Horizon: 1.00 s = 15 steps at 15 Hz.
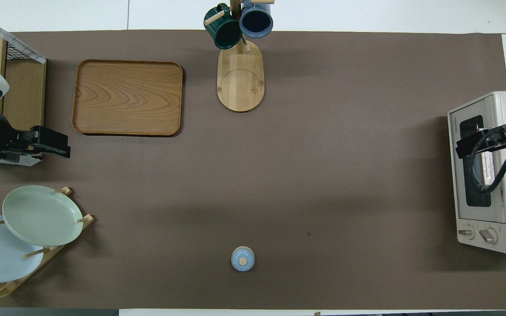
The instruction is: Put eggplant into oven
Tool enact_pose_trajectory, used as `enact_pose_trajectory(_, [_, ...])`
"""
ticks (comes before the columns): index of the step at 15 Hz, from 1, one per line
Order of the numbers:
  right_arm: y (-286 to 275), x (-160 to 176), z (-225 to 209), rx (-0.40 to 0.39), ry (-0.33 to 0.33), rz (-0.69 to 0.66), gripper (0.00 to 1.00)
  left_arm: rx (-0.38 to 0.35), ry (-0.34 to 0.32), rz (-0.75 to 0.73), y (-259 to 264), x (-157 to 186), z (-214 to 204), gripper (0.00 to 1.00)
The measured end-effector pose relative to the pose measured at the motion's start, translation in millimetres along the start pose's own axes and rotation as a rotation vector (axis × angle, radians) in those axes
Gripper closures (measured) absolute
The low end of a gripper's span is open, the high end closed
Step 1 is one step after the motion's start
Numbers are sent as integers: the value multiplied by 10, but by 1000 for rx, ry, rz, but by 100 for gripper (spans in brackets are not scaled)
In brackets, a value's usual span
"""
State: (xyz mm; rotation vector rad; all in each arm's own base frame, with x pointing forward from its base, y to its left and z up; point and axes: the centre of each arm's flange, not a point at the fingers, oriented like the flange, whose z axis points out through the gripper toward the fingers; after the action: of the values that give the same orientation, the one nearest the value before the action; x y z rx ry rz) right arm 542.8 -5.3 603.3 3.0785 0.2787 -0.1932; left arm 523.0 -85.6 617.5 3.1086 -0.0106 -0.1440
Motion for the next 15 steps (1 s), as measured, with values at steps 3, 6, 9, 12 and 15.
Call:
enact_pose_trajectory(3, [-46,-32,-86,-5,25,7,0,0,0,0,0,0,0,0])
enact_pose_trajectory(6, [-95,-26,-112,-6,31,15,0,0,0,0,0,0,0,0])
enact_pose_trajectory(9, [-85,-29,-113,-6,30,20,0,0,0,0,0,0,0,0])
enact_pose_trajectory(12, [-6,-42,-105,-1,29,35,0,0,0,0,0,0,0,0])
enact_pose_trajectory(15, [-4,-42,-104,6,30,37,0,0,0,0,0,0,0,0])
